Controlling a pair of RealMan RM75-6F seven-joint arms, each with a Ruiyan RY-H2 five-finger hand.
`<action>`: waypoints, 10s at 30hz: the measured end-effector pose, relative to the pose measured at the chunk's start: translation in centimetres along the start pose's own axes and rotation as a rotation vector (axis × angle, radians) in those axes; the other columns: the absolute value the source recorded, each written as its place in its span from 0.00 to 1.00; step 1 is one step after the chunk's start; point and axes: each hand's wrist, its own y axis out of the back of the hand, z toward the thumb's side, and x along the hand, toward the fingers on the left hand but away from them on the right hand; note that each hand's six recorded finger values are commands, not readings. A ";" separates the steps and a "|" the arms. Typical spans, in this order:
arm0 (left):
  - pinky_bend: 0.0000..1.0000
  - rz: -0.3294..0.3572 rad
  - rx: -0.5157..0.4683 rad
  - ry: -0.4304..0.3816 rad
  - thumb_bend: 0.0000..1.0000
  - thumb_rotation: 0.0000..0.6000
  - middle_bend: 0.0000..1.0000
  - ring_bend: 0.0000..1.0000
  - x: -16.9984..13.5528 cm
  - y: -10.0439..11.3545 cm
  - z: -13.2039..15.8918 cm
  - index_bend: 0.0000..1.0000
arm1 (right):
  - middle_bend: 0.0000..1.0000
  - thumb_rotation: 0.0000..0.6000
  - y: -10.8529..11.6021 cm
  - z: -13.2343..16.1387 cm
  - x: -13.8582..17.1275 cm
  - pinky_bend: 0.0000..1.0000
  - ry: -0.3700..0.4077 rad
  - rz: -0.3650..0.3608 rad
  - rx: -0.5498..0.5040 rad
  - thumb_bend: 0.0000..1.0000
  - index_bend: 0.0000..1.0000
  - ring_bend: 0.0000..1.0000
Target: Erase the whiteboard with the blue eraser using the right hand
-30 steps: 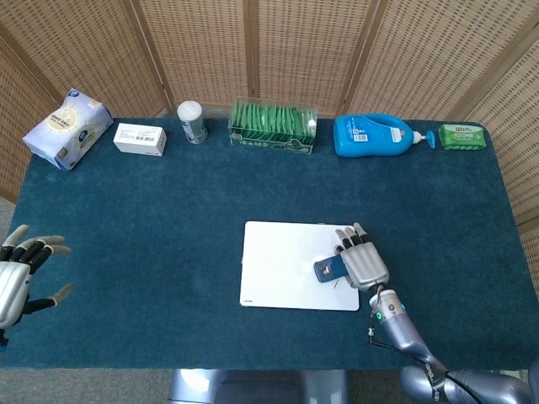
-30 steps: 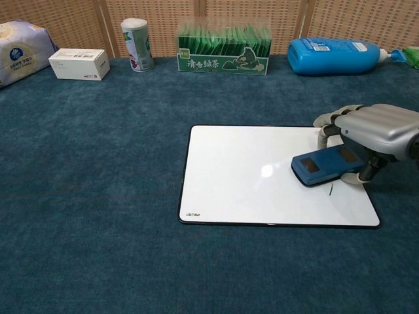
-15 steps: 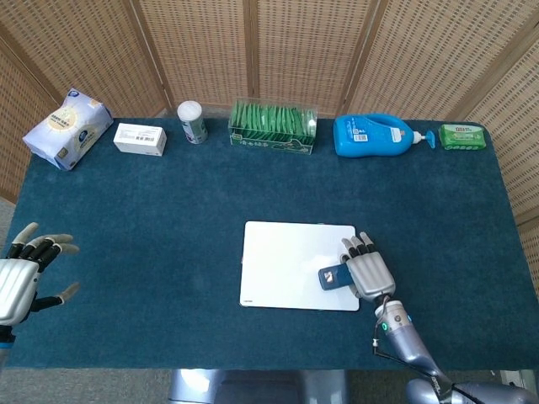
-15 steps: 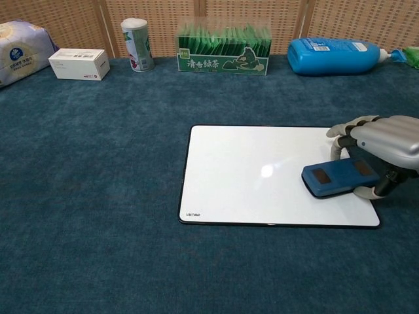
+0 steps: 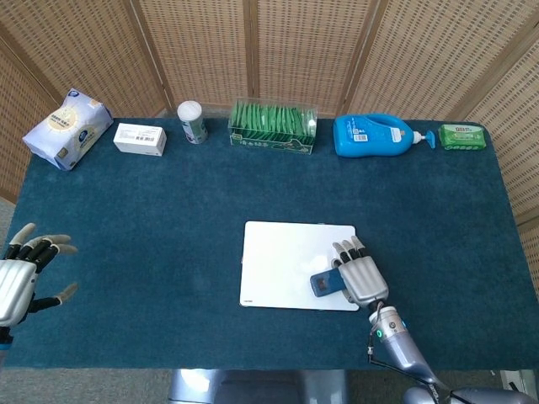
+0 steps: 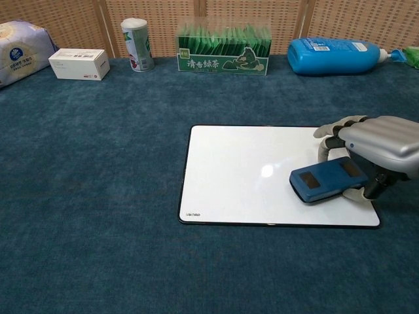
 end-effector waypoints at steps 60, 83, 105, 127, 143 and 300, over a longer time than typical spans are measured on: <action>0.08 0.011 0.004 -0.004 0.26 1.00 0.29 0.26 -0.4 0.4 -0.1 0.36 | 0.12 1.00 -0.3 0.3 -0.7 0.00 0.016 0.001 -0.001 0.39 0.75 0.00; 0.08 0.010 0.008 0.004 0.26 1.00 0.29 0.26 -0.4 0.5 -0.2 0.36 | 0.12 1.00 2.4 -3.1 -4.3 0.00 -0.027 -0.018 0.031 0.40 0.75 0.00; 0.08 0.006 -0.004 -0.006 0.26 1.00 0.28 0.26 0.0 0.1 -0.1 0.36 | 0.12 1.00 -0.9 -0.8 0.4 0.00 0.017 0.016 0.032 0.40 0.75 0.00; 0.08 0.012 -0.004 -0.001 0.26 1.00 0.28 0.26 -0.3 0.3 -0.2 0.36 | 0.12 1.00 -1.1 -1.6 0.4 0.00 0.011 0.016 0.050 0.40 0.75 0.00; 0.08 0.009 -0.007 -0.016 0.26 1.00 0.29 0.26 -0.1 0.1 0.1 0.36 | 0.12 1.00 -1.6 -3.4 1.2 0.00 -0.025 0.027 0.046 0.40 0.75 0.00; 0.08 -0.021 -0.032 -0.026 0.26 1.00 0.28 0.26 0.4 -1.1 0.6 0.36 | 0.13 1.00 2.1 -7.5 1.2 0.00 -0.134 -0.013 0.122 0.40 0.75 0.00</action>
